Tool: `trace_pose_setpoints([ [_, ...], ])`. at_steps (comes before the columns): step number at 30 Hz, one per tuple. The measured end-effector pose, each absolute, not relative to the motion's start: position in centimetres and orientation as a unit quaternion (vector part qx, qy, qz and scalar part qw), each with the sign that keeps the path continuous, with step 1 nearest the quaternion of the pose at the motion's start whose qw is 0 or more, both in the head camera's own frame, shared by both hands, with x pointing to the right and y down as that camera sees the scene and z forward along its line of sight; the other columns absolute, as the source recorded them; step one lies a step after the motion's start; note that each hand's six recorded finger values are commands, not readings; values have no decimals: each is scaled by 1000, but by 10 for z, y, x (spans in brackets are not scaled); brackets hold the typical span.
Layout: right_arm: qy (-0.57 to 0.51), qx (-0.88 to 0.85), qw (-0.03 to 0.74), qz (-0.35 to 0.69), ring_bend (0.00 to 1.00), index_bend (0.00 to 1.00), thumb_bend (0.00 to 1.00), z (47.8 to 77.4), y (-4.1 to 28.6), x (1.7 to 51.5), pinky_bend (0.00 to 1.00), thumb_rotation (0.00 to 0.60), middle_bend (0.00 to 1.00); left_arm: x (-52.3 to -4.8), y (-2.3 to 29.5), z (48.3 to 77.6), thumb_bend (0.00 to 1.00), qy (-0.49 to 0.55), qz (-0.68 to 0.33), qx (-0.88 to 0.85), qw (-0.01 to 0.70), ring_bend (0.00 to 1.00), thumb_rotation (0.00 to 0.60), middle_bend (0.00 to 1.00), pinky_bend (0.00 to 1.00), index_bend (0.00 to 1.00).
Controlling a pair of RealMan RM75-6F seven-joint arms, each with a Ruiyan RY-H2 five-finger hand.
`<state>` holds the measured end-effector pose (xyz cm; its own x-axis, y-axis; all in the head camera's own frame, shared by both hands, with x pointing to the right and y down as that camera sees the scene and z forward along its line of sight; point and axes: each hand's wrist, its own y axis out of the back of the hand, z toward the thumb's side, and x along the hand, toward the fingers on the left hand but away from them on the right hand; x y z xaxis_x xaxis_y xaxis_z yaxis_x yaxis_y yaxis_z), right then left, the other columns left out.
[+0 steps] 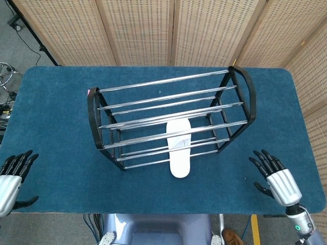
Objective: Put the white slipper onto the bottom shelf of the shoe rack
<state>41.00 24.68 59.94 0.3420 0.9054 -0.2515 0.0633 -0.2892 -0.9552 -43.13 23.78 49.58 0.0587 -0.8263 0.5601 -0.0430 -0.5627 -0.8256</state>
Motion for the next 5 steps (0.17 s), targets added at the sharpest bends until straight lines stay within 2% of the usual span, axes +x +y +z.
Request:
trace_pose_setpoints([
  [5,-400,-654,415,490,0,19,103,571,252,416,0,600,0,-429,239,493,95,341,-590,-656,323,0,600,0,0,0],
])
